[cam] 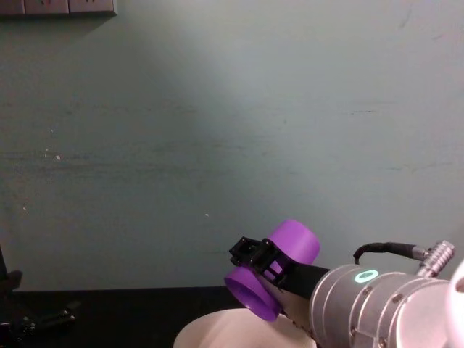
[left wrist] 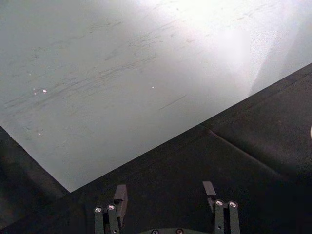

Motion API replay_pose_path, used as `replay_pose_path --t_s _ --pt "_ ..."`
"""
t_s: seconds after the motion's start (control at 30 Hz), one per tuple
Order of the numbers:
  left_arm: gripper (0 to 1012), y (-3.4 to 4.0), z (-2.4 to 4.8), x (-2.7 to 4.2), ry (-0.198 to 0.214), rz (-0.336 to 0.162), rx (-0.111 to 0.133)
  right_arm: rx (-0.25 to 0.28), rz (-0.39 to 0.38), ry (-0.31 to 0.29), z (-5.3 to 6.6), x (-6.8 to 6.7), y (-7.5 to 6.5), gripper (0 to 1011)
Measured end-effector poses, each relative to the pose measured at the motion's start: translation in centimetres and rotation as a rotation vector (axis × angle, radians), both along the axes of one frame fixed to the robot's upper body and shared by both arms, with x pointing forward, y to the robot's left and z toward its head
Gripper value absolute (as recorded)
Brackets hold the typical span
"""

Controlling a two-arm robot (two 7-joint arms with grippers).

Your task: Pick up the cup and pour the mung beans from the cup into the bowl.

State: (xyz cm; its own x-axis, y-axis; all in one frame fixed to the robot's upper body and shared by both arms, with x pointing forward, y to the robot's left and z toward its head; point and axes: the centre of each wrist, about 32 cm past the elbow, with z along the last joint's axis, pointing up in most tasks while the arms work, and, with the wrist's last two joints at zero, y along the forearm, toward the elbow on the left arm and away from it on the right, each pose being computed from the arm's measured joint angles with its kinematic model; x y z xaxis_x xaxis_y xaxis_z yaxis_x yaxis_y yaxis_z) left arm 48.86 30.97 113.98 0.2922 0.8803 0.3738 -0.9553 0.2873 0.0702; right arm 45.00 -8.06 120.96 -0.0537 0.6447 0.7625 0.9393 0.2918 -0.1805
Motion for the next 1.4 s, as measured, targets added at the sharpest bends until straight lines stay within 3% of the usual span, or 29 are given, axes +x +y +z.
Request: replay_pose_path --t_s 0.17,0.33,0.4,0.43,0.53,0.57,0.63,0.7,0.73,0.83,1.0,1.07,1.1,1.2,1.27,1.37,1.4 --pt "1000 0.00 0.00 0.00 0.000 0.000 0.000 0.018 0.000 -0.005 0.0 -0.1 -0.1 718" --pt "1000 0.00 0.00 0.00 0.000 0.000 0.000 0.121 0.004 0.007 0.3 -0.1 -0.6 718" --pt "1000 0.00 0.00 0.00 0.000 0.000 0.000 0.214 0.006 0.022 0.6 -0.2 -1.1 718" --pt "1000 0.00 0.00 0.00 0.000 0.000 0.000 0.291 0.008 0.040 0.8 -0.1 -1.6 718" --pt "1000 0.00 0.00 0.00 0.000 0.000 0.000 0.400 0.007 0.073 1.0 0.0 -2.2 718" --pt "1000 0.00 0.00 0.00 0.000 0.000 0.000 0.480 0.009 0.102 1.2 0.1 -2.6 718" --pt "1000 0.00 0.00 0.00 0.000 0.000 0.000 0.594 0.006 0.143 1.3 0.4 -3.4 718" --pt "1000 0.00 0.00 0.00 0.000 0.000 0.000 0.673 0.001 0.171 1.3 0.6 -3.9 718" --pt "1000 0.00 0.00 0.00 0.000 0.000 0.000 0.747 -0.003 0.196 1.4 0.8 -4.4 718" --pt "1000 0.00 0.00 0.00 0.000 0.000 0.000 0.850 -0.017 0.229 1.4 1.1 -5.2 718" --pt "1000 0.00 0.00 0.00 0.000 0.000 0.000 1.093 -0.043 0.302 1.3 1.8 -7.4 718" --pt "1000 0.00 0.00 0.00 0.000 0.000 0.000 1.122 -0.045 0.311 1.3 1.9 -7.7 718" --pt "1000 0.00 0.00 0.00 0.000 0.000 0.000 1.188 -0.042 0.332 1.3 2.1 -8.4 718" --pt "1000 0.00 0.00 0.00 0.000 0.000 0.000 1.283 -0.037 0.362 1.2 2.3 -9.4 718" --pt "1000 0.00 0.00 0.00 0.000 0.000 0.000 1.396 -0.030 0.402 1.0 2.7 -10.6 718" --pt "1000 0.00 0.00 0.00 0.000 0.000 0.000 1.475 -0.025 0.441 0.8 3.1 -11.6 718" --pt "1000 0.00 0.00 0.00 0.000 0.000 0.000 1.524 -0.024 0.476 0.6 3.4 -12.2 718"
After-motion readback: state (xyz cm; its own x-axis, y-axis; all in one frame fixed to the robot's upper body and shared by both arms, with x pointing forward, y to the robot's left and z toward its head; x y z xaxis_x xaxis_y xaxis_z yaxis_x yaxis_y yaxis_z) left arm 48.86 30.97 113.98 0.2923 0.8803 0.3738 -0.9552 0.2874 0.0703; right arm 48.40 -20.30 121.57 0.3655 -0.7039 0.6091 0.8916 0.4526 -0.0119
